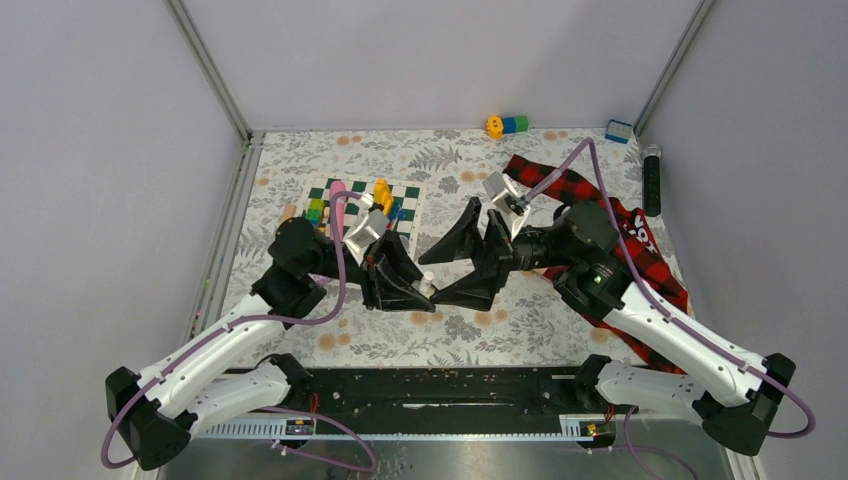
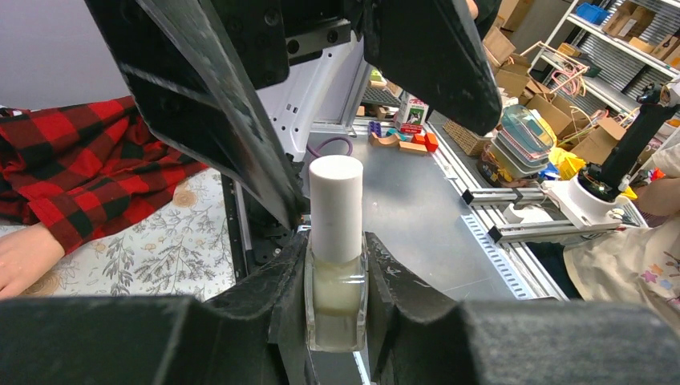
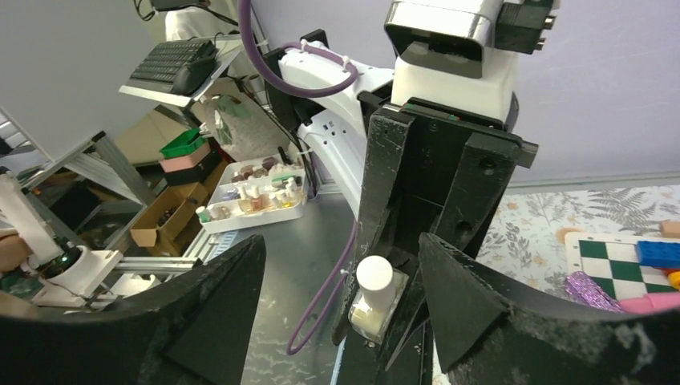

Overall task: Paint the nails
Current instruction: Screw the nail polish bottle.

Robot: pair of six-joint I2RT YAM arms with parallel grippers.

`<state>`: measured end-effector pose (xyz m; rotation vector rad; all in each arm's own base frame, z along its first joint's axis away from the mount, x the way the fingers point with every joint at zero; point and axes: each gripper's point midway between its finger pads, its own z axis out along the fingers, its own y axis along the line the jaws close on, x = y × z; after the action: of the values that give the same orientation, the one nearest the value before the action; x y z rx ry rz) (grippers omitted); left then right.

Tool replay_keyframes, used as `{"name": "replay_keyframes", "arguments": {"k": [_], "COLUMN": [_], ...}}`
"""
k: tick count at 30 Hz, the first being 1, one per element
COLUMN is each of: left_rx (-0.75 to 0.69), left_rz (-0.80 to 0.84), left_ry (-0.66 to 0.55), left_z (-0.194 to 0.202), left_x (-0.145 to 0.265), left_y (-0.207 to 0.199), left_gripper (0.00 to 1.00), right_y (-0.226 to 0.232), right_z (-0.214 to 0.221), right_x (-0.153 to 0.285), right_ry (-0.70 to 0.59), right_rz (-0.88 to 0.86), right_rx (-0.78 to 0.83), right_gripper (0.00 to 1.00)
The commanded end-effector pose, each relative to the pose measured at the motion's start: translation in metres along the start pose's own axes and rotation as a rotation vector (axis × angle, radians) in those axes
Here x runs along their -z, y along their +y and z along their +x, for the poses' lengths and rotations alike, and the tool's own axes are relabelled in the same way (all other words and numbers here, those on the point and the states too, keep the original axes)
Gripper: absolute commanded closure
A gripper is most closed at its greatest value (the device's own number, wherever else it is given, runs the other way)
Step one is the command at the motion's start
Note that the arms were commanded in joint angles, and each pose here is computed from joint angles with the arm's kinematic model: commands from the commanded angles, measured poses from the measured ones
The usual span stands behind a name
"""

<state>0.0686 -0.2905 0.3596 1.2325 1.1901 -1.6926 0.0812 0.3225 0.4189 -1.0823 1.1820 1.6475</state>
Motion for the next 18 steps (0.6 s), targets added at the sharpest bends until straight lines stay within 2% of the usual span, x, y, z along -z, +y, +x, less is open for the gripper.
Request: {"name": "replay_keyframes", "arguments": {"k": [1, 8, 14, 16, 18], "left_rx": [-0.080, -0.083, -0.085, -0.092, -0.099], "left_rz": [0.064, 0.058, 0.045, 0.034, 0.007], "left_ry": [-0.020, -0.025, -0.034, -0.042, -0.056], "left_z": [-0.016, -0.017, -0.018, -0.019, -0.021], "left_x": [-0.001, -0.001, -0.001, 0.000, 0.000], "left_y": [-0.016, -0.016, -0.014, -0.013, -0.010], "left_gripper": [1.00, 1.00, 1.00, 1.00, 1.00], "right_y": [0.029, 0.020, 0.017, 0.017, 0.016], "right_z": [-0.012, -0.001, 0.004, 0.005, 0.006], "right_x": [-0.005, -0.008, -0.009, -0.009, -0.009], "right_ry": [0.001, 0.033, 0.053, 0.061, 0.068], "right_rz": [-0.142, -0.131, -0.126, -0.127, -0.125], "right_rx": [0.048, 0.018, 0.001, -0.008, -0.014], "right_gripper": [0.26, 0.38, 0.53, 0.63, 0.81]}}
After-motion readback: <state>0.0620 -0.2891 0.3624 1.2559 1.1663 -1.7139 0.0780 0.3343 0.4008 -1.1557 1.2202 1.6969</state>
